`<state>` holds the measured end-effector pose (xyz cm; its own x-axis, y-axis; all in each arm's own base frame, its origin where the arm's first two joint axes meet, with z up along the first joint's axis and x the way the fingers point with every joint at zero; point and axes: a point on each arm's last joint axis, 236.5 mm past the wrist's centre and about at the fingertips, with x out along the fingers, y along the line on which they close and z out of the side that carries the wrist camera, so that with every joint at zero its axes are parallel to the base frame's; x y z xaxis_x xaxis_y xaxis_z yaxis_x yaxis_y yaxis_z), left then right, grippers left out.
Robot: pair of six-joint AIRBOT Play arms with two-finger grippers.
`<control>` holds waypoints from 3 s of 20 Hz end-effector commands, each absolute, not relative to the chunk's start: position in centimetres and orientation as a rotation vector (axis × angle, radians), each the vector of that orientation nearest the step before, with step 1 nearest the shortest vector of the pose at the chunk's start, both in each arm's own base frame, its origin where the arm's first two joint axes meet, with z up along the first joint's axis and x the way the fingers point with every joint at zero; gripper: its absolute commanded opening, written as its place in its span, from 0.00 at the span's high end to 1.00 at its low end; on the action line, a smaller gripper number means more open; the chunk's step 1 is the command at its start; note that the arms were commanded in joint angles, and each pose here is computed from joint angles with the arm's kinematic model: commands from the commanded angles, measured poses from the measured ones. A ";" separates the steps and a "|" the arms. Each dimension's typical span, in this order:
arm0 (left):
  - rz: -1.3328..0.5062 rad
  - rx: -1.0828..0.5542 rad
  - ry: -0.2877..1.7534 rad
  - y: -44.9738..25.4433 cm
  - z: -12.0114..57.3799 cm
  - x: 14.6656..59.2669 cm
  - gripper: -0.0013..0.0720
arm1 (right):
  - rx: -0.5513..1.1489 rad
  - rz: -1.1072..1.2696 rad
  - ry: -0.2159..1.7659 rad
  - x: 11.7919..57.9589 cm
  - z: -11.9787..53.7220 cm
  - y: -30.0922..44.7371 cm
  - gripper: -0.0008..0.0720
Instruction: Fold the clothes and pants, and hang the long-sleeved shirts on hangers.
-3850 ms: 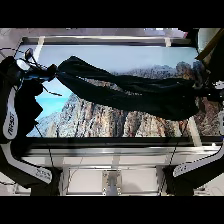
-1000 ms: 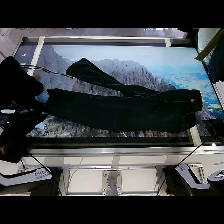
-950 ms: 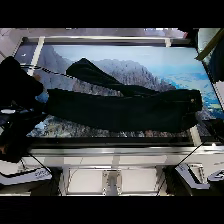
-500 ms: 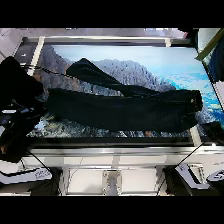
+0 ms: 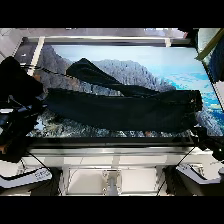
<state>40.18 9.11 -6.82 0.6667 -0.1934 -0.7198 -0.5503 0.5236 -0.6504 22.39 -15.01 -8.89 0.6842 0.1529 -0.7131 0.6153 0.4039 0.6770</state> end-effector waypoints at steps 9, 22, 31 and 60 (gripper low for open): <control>0.237 -1.016 0.847 9.0 -6.6 40.2 0.95 | 1.086 -0.306 0.755 29.6 -10.0 -15.7 0.57; 0.217 -0.751 1.039 8.1 -0.6 28.8 0.96 | 0.828 -0.414 1.048 15.7 -3.1 -22.2 0.93; 0.235 -0.816 1.098 6.3 -4.7 26.6 0.79 | 0.882 -0.565 1.243 10.9 -5.0 -22.0 0.37; -0.194 -0.760 0.942 -12.3 -8.1 61.0 0.28 | 0.493 0.156 0.678 40.5 12.4 -5.3 0.33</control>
